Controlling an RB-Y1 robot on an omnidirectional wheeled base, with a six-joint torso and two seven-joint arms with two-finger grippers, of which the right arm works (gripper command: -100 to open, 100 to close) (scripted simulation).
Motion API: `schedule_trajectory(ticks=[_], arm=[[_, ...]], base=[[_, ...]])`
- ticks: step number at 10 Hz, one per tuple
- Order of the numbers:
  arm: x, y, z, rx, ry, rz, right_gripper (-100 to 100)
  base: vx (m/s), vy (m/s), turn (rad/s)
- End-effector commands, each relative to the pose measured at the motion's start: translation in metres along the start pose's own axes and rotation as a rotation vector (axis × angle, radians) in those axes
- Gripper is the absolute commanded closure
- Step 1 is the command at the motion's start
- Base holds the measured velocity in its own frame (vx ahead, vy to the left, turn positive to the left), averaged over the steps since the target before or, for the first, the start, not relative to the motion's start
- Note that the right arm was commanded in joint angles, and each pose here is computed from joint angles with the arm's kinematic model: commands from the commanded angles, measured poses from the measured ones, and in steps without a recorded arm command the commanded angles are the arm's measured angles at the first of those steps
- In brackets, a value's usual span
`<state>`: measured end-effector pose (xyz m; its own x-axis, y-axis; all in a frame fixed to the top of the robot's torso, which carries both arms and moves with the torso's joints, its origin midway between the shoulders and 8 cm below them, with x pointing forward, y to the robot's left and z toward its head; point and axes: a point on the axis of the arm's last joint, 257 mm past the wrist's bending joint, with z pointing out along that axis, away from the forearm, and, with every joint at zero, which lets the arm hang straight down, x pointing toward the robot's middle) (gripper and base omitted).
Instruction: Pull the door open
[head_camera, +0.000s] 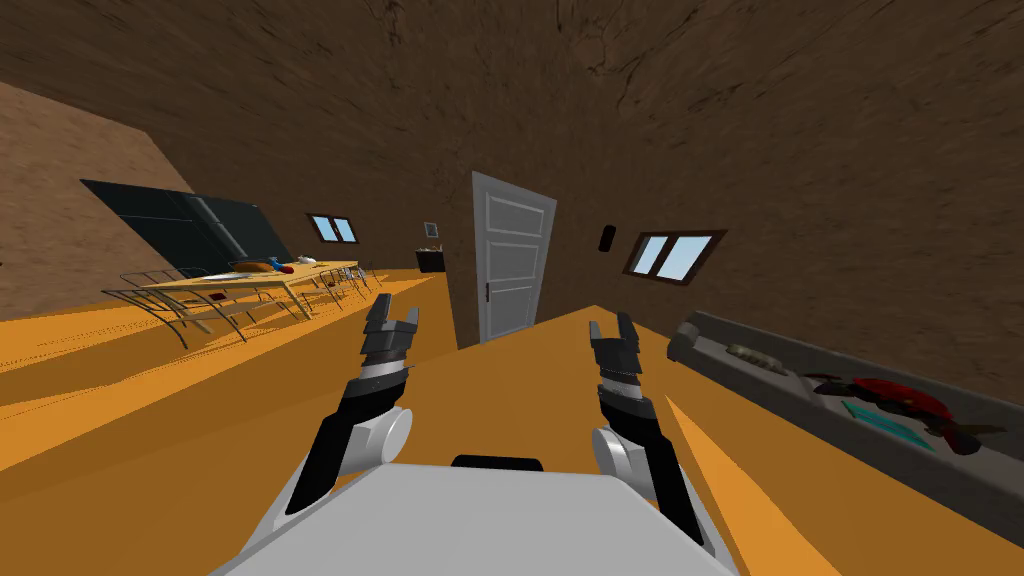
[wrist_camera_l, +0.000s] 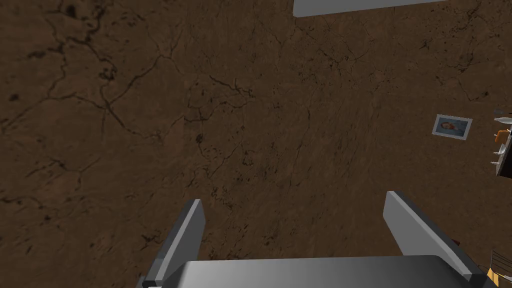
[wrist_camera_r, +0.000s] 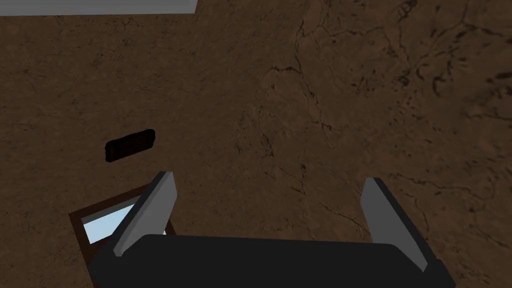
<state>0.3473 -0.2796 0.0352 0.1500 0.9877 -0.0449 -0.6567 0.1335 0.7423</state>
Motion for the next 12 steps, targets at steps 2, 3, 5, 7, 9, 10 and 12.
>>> schedule_trajectory(ticks=[2, 3, 5, 7, 9, 10, 12], arm=[[0.000, -0.017, -0.0036, 0.024, 0.000, 0.068, -100], [0.001, -0.023, -0.0050, 0.032, -0.001, 0.092, -100], [0.001, -0.039, -0.0091, 0.055, -0.006, 0.157, -100], [0.000, -0.053, -0.0128, 0.074, -0.012, 0.211, -100], [0.000, -0.069, -0.0175, 0.097, -0.021, 0.274, -100], [0.000, -0.074, -0.0191, 0.105, -0.025, 0.295, -100], [-0.001, -0.085, -0.0229, 0.121, -0.033, 0.340, -100]], base=[[0.097, -0.002, 0.159], [0.129, 0.018, 0.142], [0.125, 0.032, 0.134], [0.132, 0.007, 0.154], [0.113, 0.007, 0.140], [0.131, 0.001, 0.164], [0.095, 0.004, 0.110]])
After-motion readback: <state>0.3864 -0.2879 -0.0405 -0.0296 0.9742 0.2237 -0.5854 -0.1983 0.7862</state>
